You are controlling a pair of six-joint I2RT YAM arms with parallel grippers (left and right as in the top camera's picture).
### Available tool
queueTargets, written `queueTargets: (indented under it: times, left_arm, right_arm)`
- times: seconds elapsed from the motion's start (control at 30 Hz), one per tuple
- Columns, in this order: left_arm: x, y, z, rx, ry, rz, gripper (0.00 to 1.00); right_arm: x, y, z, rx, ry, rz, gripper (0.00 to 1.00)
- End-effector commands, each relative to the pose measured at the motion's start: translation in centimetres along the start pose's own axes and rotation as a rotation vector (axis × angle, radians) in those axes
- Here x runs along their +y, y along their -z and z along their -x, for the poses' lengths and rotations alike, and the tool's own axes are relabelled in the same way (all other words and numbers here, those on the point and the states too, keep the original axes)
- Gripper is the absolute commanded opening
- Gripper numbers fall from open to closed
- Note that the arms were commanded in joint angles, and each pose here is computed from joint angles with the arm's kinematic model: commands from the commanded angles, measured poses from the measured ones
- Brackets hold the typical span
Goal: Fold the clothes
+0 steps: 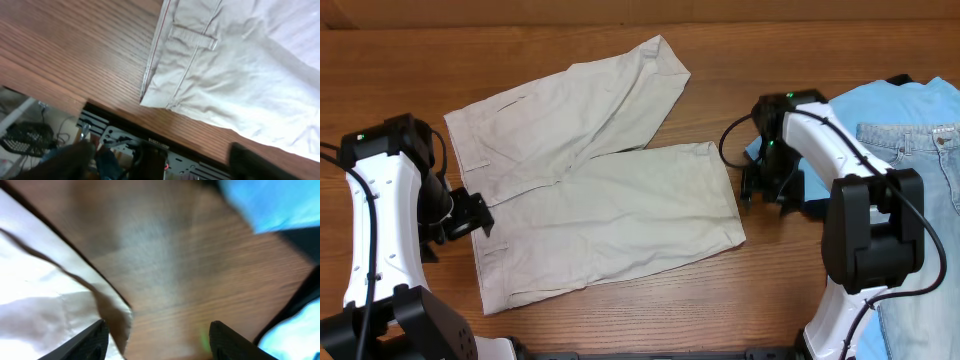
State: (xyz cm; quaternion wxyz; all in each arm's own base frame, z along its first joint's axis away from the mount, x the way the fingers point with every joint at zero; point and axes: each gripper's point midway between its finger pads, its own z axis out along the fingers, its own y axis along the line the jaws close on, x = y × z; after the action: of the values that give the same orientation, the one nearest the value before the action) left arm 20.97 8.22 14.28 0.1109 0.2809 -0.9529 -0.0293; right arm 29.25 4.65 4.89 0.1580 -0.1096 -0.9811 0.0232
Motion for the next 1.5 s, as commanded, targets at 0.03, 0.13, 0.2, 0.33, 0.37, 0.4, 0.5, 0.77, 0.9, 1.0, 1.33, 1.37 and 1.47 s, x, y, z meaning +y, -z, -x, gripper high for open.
queueTargets:
  times: [0.03,0.13,0.2,0.33,0.37,0.4,0.5,0.77,0.9,1.0,1.33,1.37,1.47]
  left_arm:
    - [-0.7,2.4,2.6,-0.136,0.028,-0.054,0.99]
    - [-2.8,2.7,5.0,-0.224,0.023,-0.165,0.38]
    - [-3.9,2.2,6.2,-0.26,0.021,-0.214,0.04]
    - [-5.2,-1.1,7.6,-0.287,0.013,-0.264,0.04]
    - [-5.4,-2.3,7.8,-0.29,0.013,-0.265,0.04]
    - [-5.6,-3.4,7.9,-0.292,0.013,-0.274,0.04]
    - [-6.1,-6.3,7.9,-0.295,0.026,-0.295,0.04]
    - [-6.1,-9.3,9.1,-0.379,0.038,-0.286,0.14]
    - [-4.2,-9.7,9.7,-0.411,0.07,-0.181,0.19]
    - [-3.5,-9.6,10.3,-0.437,0.1,-0.151,0.29]
    - [-6.3,-8.2,11.9,-0.504,0.039,-0.295,0.56]
    - [-6.3,-8.2,11.8,-0.501,0.038,-0.295,0.56]
    - [-6.3,-8.5,11.6,-0.485,0.037,-0.295,0.58]
  right_arm:
    - [1.4,5.5,3.1,-0.219,0.032,0.103,0.64]
    - [6.1,7.4,3.9,-0.287,0.194,0.324,0.43]
    - [7.4,7.7,4.4,-0.31,0.216,0.379,0.21]
    - [8.9,6.0,4.6,-0.326,0.249,0.39,0.09]
    - [9.1,5.1,4.3,-0.316,0.258,0.385,0.09]
    - [9.3,4.0,3.9,-0.297,0.265,0.378,0.08]
    - [9.3,0.4,1.9,-0.221,0.278,0.35,0.08]
    - [7.5,-7.2,-3.1,-0.029,0.137,0.295,0.09]
    - [6.1,-7.8,-5.8,0.087,0.053,0.244,0.08]
    - [5.8,-7.3,-7.4,0.13,0.044,0.217,0.08]
    - [8.6,6.7,3.9,-0.543,0.155,0.328,0.32]
    - [9.7,8.9,5.3,-0.632,0.168,0.382,0.32]
    - [13.0,13.2,7.8,-0.808,0.232,0.548,0.33]
